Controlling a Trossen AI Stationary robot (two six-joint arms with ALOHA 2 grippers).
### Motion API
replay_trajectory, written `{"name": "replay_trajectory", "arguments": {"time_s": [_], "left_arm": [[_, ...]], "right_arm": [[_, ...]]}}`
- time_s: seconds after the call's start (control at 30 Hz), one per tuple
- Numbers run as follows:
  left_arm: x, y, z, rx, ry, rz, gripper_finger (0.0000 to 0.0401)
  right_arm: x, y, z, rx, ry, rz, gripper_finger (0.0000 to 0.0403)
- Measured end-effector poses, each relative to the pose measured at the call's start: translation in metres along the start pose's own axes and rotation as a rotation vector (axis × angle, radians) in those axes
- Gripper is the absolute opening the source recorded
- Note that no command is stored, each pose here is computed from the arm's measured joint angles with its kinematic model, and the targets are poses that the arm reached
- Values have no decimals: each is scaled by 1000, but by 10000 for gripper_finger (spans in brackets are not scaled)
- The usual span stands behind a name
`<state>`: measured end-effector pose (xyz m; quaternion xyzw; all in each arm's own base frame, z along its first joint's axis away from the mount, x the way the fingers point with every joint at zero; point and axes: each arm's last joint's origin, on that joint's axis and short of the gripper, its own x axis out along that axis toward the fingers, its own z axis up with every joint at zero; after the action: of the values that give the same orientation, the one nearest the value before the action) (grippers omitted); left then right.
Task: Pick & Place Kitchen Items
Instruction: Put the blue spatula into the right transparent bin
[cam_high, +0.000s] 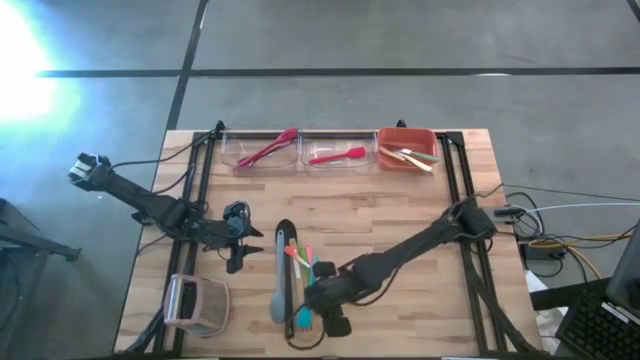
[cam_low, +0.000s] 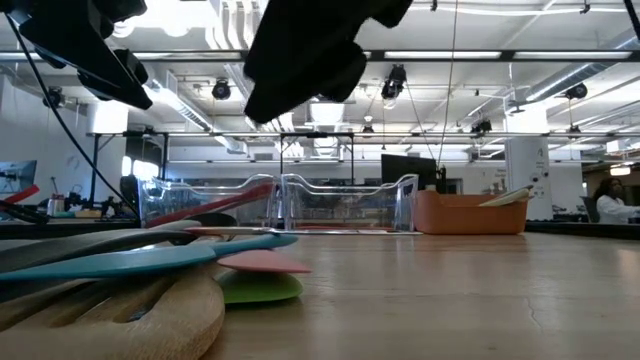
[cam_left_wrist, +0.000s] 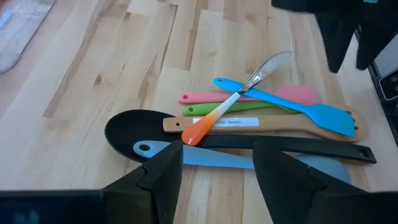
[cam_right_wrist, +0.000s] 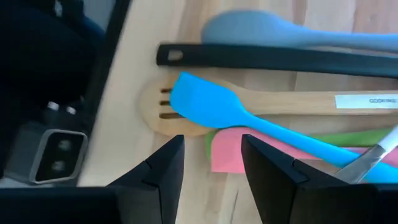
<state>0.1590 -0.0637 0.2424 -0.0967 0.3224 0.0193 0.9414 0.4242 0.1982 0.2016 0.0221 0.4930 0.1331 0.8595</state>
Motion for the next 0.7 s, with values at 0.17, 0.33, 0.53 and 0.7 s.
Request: {"name": "replay_trajectory", "arguments": {"time_s": [0.17, 0.33, 0.53, 0.7], "left_arm": [[0, 0, 0, -1, 4, -4, 197], [0, 0, 0, -2, 2, -5, 197], [0, 0, 0, -2, 3, -5, 197], [0, 0, 0, -1, 4, -5, 197]], "right_arm": [[13, 0, 6, -56, 80, -24, 153], [23, 3, 15, -90, 119, -30, 164], [35, 3, 19, -102, 133, -33, 188], [39, 3, 19, -101, 139, -37, 210]]}}
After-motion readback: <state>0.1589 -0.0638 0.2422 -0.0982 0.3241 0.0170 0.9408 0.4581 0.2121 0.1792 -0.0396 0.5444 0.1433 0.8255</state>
